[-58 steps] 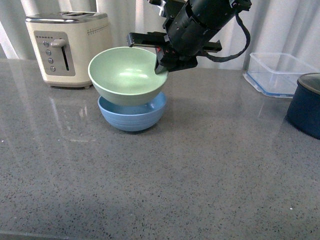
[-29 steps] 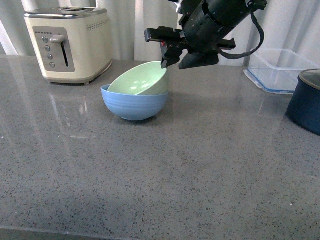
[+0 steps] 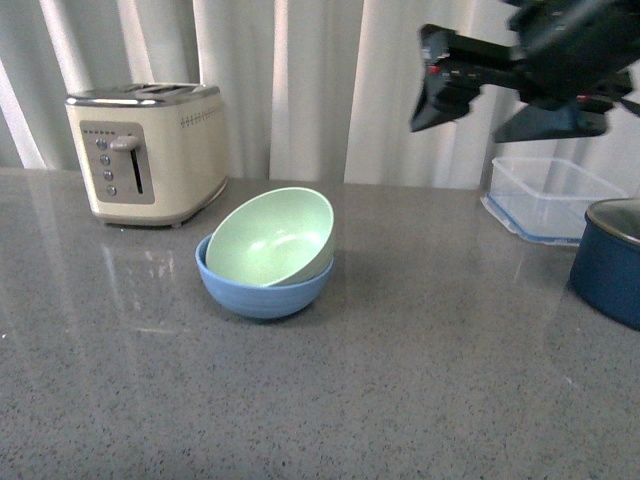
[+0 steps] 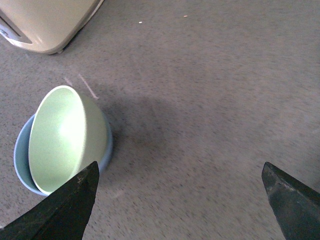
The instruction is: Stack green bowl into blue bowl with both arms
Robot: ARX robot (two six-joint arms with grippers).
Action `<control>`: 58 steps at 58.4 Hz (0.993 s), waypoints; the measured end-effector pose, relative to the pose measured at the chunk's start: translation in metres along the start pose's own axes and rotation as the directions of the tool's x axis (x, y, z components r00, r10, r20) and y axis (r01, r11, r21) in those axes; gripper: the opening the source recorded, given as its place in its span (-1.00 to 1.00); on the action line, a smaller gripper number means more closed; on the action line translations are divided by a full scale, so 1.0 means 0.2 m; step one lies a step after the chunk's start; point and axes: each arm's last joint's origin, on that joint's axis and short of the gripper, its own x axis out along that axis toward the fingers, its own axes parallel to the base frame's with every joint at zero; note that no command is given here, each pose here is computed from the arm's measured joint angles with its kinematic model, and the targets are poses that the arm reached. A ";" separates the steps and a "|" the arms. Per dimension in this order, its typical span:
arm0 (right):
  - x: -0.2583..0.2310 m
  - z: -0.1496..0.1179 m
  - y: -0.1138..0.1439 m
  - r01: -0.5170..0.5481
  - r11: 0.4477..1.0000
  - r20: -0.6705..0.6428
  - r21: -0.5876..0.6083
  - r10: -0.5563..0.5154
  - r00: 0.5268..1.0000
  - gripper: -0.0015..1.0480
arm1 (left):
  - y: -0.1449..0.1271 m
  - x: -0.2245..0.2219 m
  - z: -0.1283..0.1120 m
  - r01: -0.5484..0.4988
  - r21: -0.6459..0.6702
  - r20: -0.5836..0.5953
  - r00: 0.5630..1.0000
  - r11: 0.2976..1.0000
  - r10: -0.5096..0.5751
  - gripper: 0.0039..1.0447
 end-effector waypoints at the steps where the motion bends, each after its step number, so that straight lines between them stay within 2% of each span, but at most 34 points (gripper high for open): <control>1: -0.04 -0.02 -0.02 0.010 1.000 0.002 0.006 -0.010 1.000 0.81 | 0.00 0.00 0.00 0.000 0.000 0.000 1.000 1.000 0.000 0.87; 10: -0.37 -0.29 -0.15 0.119 0.990 -0.021 0.071 -0.118 0.993 0.81 | 0.00 0.00 0.00 0.000 0.000 0.000 1.000 1.000 0.000 0.87; 21: -0.60 -0.56 -0.19 0.199 0.973 -0.028 0.116 -0.197 0.980 0.81 | 0.00 0.00 0.00 0.000 0.000 0.000 1.000 1.000 0.000 0.87; 31: -0.66 -0.61 -0.19 0.253 0.960 0.006 0.116 -0.256 0.967 0.79 | 0.00 0.00 0.00 0.000 0.000 0.000 1.000 1.000 0.000 0.87; 35: -0.63 -0.66 -0.18 0.332 0.940 0.232 0.085 -0.342 0.911 0.58 | 0.00 0.00 0.00 0.000 0.000 0.000 1.000 1.000 0.000 0.87; 40: -0.63 -0.75 -0.16 0.337 0.939 0.430 0.071 -0.334 0.839 0.31 | 0.00 0.00 0.00 0.000 0.000 0.000 1.000 1.000 0.000 0.87; 43: -0.65 -0.79 -0.15 0.340 0.938 0.507 0.069 -0.327 0.798 0.14 | 0.00 0.00 0.00 0.000 0.000 0.000 1.000 1.000 0.000 0.87; 48: -0.68 -0.85 -0.13 0.344 0.936 0.557 0.069 -0.322 0.765 -0.17 | 0.00 0.00 0.00 0.000 0.000 0.000 1.000 1.000 0.000 0.87; 51: -0.68 -0.92 -0.13 0.345 0.936 0.549 0.069 -0.324 0.770 -0.44 | 0.00 0.00 0.00 0.000 0.000 0.000 1.000 1.000 0.000 0.87; 58: -0.69 -1.01 -0.12 0.345 0.936 0.541 0.067 -0.324 0.776 -0.84 | 0.00 0.00 0.00 0.000 0.000 0.000 1.000 1.000 0.000 0.87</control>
